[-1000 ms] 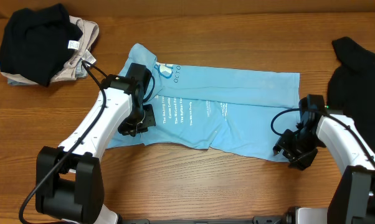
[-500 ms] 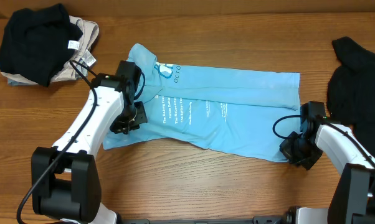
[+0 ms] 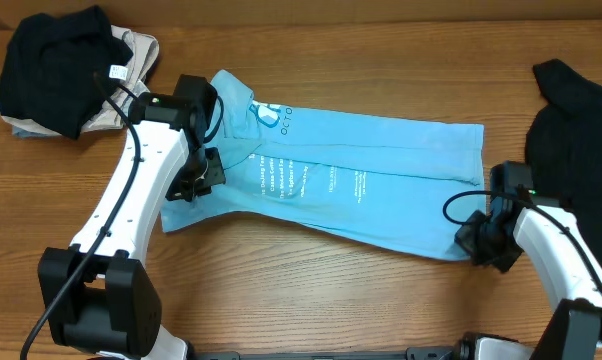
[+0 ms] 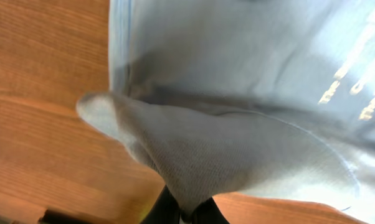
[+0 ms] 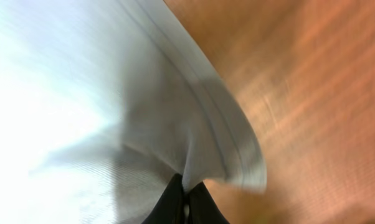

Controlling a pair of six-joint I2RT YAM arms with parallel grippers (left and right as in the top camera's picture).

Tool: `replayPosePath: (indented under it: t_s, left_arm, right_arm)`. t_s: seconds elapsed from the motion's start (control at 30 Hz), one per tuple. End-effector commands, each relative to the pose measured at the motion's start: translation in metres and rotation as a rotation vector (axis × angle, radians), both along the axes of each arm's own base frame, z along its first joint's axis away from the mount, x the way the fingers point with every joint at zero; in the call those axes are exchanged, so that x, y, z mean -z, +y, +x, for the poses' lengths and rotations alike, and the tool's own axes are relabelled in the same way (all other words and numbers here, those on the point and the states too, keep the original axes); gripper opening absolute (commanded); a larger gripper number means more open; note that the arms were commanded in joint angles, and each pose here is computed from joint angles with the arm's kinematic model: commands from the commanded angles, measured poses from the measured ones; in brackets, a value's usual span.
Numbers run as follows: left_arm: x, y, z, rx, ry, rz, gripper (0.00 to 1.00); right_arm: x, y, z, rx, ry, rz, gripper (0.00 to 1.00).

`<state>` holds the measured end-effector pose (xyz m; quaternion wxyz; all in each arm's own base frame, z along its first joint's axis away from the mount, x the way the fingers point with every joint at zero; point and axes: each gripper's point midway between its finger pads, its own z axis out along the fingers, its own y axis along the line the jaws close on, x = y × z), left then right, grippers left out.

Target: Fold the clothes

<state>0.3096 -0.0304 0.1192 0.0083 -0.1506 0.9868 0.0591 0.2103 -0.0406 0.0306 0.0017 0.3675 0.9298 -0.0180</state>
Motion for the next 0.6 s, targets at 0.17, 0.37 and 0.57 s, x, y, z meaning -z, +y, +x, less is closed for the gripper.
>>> replayPosePath:
  t_s: [0.17,0.37,0.57]
  left_arm:
    - [-0.013,-0.002,0.062,0.011,-0.257,-0.002,0.04]
    - [-0.017,0.002,0.100,0.004,-0.398,0.033,0.04]
    - [0.006,0.000,0.139,-0.005,-0.475,0.051,0.23]
  right_arm:
    - [-0.035,-0.012,0.080,-0.090,-0.310,-0.053,0.04]
    - [-0.047,-0.016,0.128,-0.136,-0.492,-0.081,0.04]
    - [-0.027,-0.016,0.163,-0.198,-0.557,-0.079,0.46]
